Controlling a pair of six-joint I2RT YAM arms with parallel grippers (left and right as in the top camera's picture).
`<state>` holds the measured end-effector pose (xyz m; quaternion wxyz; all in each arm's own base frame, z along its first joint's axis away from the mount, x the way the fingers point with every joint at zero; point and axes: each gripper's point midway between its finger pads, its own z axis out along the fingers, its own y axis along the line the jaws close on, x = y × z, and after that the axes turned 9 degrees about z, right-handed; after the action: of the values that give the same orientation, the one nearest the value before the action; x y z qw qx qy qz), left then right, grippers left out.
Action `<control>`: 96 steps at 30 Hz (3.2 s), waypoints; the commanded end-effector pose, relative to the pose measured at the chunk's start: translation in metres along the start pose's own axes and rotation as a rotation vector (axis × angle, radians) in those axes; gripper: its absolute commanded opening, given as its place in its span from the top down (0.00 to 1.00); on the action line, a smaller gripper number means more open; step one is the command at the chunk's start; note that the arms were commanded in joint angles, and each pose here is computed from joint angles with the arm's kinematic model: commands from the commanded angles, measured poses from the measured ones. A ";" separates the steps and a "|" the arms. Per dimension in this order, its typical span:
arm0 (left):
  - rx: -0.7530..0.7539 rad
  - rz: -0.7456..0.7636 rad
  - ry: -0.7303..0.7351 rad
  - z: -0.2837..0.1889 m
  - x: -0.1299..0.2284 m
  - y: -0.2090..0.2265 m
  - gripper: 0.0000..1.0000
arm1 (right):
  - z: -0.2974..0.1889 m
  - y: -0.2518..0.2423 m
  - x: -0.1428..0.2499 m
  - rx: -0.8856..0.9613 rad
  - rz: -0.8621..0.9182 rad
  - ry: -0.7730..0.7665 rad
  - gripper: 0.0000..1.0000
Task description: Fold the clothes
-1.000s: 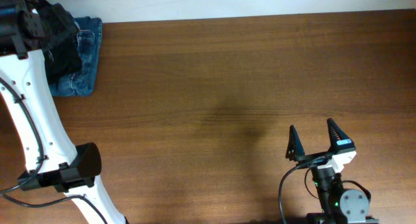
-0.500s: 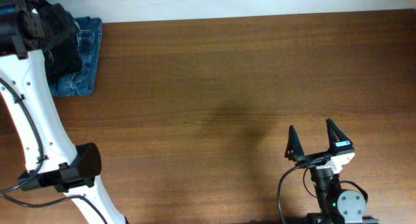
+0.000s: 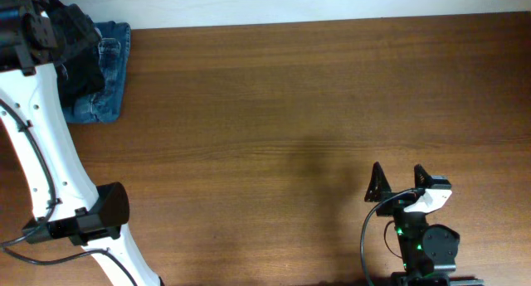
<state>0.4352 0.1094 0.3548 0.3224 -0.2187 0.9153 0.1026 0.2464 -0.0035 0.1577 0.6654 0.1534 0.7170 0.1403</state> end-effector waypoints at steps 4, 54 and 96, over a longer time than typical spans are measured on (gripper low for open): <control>0.000 -0.009 -0.027 -0.013 -0.003 0.005 0.01 | 0.000 -0.008 -0.002 0.039 -0.017 -0.015 0.01; 0.025 0.009 0.022 -0.021 0.012 0.001 0.01 | 0.000 -0.008 -0.001 0.039 -0.017 -0.015 0.01; 0.359 0.081 -0.396 0.035 0.270 -0.027 0.01 | 0.000 -0.008 -0.001 0.039 -0.017 -0.015 0.01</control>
<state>0.2937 0.0085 0.1681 0.5193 -0.1078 0.8478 -0.0022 0.2462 -0.0073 0.1576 0.6674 0.1575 0.7162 0.1293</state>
